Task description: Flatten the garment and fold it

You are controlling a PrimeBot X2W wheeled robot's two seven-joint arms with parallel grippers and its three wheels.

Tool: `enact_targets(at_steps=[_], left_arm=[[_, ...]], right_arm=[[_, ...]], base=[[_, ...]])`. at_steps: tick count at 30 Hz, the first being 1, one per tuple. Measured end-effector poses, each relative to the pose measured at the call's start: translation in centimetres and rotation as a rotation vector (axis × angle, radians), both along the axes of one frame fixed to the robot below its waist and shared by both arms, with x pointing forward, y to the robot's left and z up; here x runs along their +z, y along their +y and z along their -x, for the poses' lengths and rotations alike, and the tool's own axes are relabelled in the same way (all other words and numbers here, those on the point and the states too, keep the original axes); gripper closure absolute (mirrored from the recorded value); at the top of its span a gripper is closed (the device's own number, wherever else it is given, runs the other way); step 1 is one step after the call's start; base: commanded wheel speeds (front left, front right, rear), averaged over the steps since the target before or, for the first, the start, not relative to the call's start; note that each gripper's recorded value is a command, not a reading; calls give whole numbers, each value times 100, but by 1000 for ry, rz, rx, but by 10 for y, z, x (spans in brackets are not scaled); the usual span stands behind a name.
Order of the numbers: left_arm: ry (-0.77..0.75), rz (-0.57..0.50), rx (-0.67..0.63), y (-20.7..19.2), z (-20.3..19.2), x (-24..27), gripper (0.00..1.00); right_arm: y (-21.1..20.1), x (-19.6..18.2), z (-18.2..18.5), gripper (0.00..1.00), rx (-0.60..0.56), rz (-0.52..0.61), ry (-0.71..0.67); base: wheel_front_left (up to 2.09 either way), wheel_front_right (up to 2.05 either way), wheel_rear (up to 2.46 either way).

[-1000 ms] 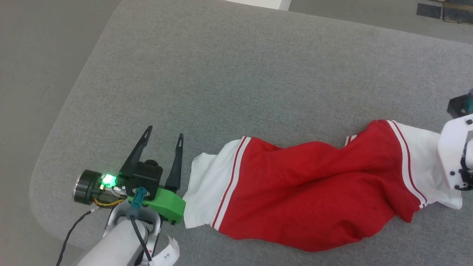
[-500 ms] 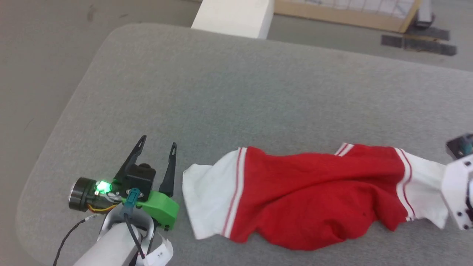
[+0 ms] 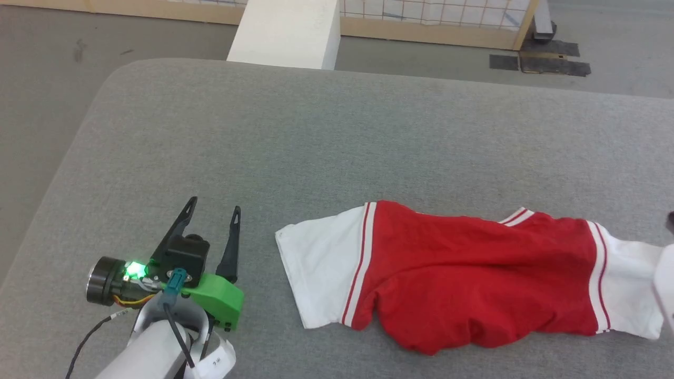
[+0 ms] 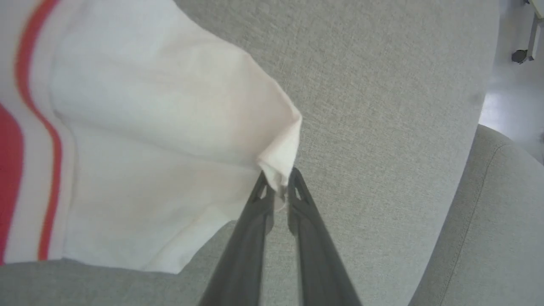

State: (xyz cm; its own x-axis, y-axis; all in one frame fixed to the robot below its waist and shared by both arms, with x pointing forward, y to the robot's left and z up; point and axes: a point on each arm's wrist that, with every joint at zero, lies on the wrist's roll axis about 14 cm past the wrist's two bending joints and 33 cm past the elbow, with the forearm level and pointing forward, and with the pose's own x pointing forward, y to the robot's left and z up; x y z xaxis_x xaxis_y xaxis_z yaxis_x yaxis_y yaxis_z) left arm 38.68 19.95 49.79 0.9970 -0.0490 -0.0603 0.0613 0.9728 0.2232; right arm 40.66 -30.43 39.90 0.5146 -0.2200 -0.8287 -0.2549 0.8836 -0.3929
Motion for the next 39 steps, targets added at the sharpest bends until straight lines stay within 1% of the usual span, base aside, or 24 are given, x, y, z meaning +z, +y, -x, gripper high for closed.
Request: enact_targets(at_steps=[1, 5, 7, 12, 16, 19, 22, 28, 32, 35, 37, 39], left_arm=[[4, 4, 0, -1, -1, -1, 0], [0, 26, 1, -3, -4, 3, 0], [-3, 40, 6, -2, -4, 6, 0], [-6, 67, 3, -4, -5, 12, 0], [31, 108, -6, -9, -7, 10, 0], [96, 115, -52, -19, -7, 2, 0], [195, 130, -80, -26, -8, -9, 0], [446, 63, -165, -40, -8, -39, 0], [599, 32, -200, -48, -18, -49, 0], [722, -12, -217, -51, -20, -61, 0], [831, -32, -221, -52, -17, -72, 0], [909, -53, -230, -53, -14, -80, 0]], right_arm=[[4, 0, -1, 0, 8, -9, -18], [20, 16, -16, 0, 32, -90, -170], [31, 30, -24, 0, 62, -138, -257], [59, 83, -39, 0, 160, -261, -527], [72, 122, -34, 0, 210, -346, -737], [74, 132, -20, 0, 203, -395, -836], [73, 131, -5, 0, 176, -410, -888], [64, 123, 14, 0, 72, -402, -934], [60, 117, 18, 0, 34, -379, -933], [55, 112, 19, 0, 11, -361, -926], [50, 108, 20, 0, -6, -344, -917], [46, 104, 20, 0, -23, -332, -909]], base=[[0, 0, 0], [0, 0, 0], [0, 0, 0], [0, 0, 0], [0, 0, 0], [0, 0, 0], [0, 0, 0], [0, 0, 0], [0, 0, 0], [0, 0, 0], [0, 0, 0], [0, 0, 0]])
